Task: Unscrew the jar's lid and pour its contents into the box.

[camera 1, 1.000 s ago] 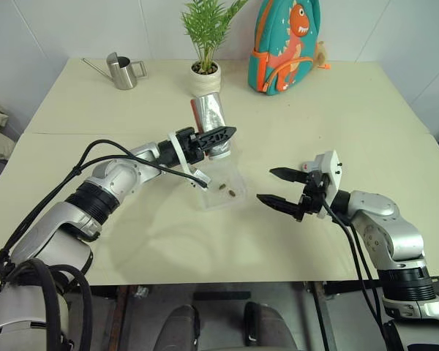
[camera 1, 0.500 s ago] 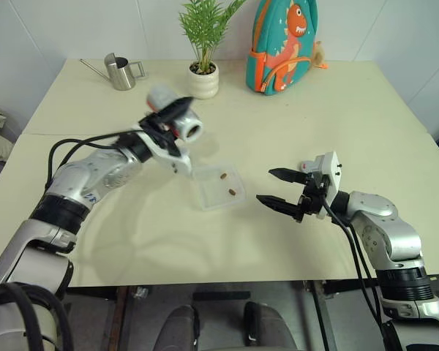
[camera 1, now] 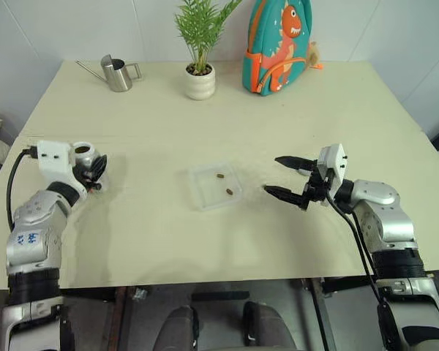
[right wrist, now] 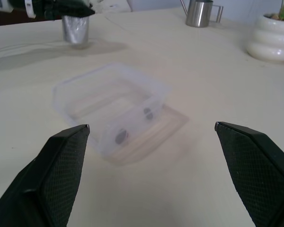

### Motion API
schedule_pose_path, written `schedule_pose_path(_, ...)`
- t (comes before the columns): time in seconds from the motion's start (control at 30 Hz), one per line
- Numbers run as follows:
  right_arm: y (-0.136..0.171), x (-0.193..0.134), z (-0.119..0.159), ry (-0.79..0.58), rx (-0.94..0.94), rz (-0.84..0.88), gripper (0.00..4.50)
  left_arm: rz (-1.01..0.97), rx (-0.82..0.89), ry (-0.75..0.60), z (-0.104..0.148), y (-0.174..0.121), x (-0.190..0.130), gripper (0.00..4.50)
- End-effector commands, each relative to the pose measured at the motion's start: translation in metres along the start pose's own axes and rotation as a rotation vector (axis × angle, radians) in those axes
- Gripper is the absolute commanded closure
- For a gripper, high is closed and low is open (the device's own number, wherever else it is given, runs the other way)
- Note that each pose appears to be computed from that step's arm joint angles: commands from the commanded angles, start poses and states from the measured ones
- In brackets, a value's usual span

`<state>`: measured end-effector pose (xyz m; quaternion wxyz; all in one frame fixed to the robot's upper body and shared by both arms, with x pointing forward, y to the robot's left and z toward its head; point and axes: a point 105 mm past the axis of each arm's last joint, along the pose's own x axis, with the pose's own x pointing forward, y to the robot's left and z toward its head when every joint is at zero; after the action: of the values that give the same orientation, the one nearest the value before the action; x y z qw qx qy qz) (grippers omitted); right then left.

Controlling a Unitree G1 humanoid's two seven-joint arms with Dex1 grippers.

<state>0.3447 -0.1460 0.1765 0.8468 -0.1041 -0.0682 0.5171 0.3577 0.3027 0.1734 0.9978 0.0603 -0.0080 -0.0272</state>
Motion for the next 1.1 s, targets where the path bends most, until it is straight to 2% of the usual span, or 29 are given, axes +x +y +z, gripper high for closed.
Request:
schedule_pose_path(0.03,-0.005,0.001,0.017,-0.061,-0.042,0.01,0.05,0.037,0.007,-0.078,0.011,0.004,-0.014,2.48)
schedule_pose_path(0.2,-0.006,0.003,0.016,-0.052,-0.038,0.028,0.05,0.072,-0.056,-0.088,0.001,0.005,-0.021,2.48)
schedule_pose_path(0.27,-0.006,0.004,0.016,-0.053,-0.034,0.035,0.0,0.076,-0.069,-0.117,0.003,0.006,-0.023,1.75)
schedule_pose_path(0.33,-0.006,0.005,0.017,-0.054,-0.031,0.042,0.0,0.07,-0.041,-0.112,0.002,0.005,-0.025,1.27)
schedule_pose_path(0.47,-0.005,0.007,0.019,-0.053,-0.029,0.055,0.0,0.043,-0.008,-0.152,0.004,0.002,-0.034,0.02)
schedule_pose_path(0.7,-0.003,0.005,0.018,-0.048,-0.025,0.062,0.0,0.061,0.073,-0.091,-0.006,0.015,-0.061,0.02)
schedule_pose_path(0.83,0.001,0.002,0.019,-0.043,-0.02,0.074,0.0,-0.042,0.107,-0.008,-0.013,0.013,-0.082,0.02)
schedule_pose_path(0.93,0.003,0.002,0.021,-0.036,-0.024,0.083,0.0,-0.102,0.157,0.107,-0.031,0.017,-0.097,0.02)
schedule_pose_path(1.0,0.003,0.001,0.021,-0.023,-0.036,0.092,0.0,-0.13,0.256,0.196,-0.047,0.027,-0.109,0.02)
schedule_pose_path(1.1,0.0,0.0,0.022,-0.008,-0.054,0.099,0.0,-0.184,0.317,0.262,-0.061,0.033,-0.122,0.02)
